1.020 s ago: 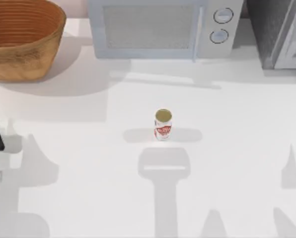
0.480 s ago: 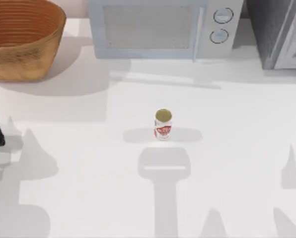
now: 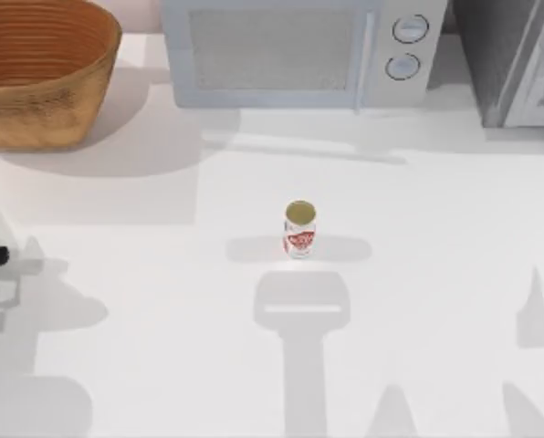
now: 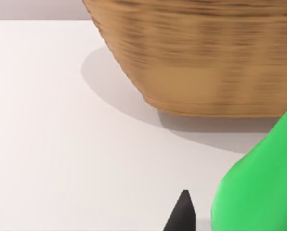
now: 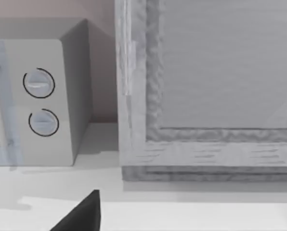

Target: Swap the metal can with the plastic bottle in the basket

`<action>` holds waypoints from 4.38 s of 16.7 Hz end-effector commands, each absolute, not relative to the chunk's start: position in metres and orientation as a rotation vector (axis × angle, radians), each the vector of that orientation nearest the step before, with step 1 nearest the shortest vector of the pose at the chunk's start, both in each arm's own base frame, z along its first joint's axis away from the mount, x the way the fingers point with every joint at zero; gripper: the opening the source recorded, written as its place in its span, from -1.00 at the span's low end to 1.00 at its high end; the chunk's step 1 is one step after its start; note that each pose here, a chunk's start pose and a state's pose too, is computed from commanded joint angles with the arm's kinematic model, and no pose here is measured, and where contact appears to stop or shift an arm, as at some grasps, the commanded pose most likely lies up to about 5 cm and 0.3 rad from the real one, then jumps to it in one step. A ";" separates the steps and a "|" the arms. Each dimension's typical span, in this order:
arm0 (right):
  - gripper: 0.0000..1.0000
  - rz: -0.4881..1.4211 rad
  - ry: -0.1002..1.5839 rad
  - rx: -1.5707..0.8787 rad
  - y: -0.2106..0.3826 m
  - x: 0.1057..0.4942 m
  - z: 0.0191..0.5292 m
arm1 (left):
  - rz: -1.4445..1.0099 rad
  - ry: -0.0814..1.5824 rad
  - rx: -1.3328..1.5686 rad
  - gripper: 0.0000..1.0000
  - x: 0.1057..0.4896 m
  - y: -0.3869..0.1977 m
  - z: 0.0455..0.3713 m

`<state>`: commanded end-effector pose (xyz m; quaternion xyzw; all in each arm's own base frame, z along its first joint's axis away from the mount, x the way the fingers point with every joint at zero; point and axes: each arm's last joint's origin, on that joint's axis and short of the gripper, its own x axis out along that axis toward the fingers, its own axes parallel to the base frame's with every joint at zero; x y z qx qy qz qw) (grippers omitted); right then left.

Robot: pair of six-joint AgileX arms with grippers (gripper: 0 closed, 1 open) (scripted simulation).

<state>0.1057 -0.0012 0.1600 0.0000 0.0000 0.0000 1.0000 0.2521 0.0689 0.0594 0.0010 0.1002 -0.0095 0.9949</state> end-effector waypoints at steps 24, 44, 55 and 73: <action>1.00 0.000 0.000 0.000 -0.001 0.106 0.160 | 0.187 -0.064 0.080 -1.00 0.326 0.119 0.155; 1.00 0.000 0.000 0.000 -0.001 0.106 0.160 | -0.005 0.198 0.012 -1.00 0.399 0.031 0.300; 1.00 0.000 0.000 0.000 -0.001 0.106 0.160 | -0.014 0.202 0.009 -1.00 0.424 0.027 0.284; 1.00 0.000 0.000 0.000 -0.001 0.106 0.160 | -0.016 0.197 0.009 0.51 0.448 0.025 0.264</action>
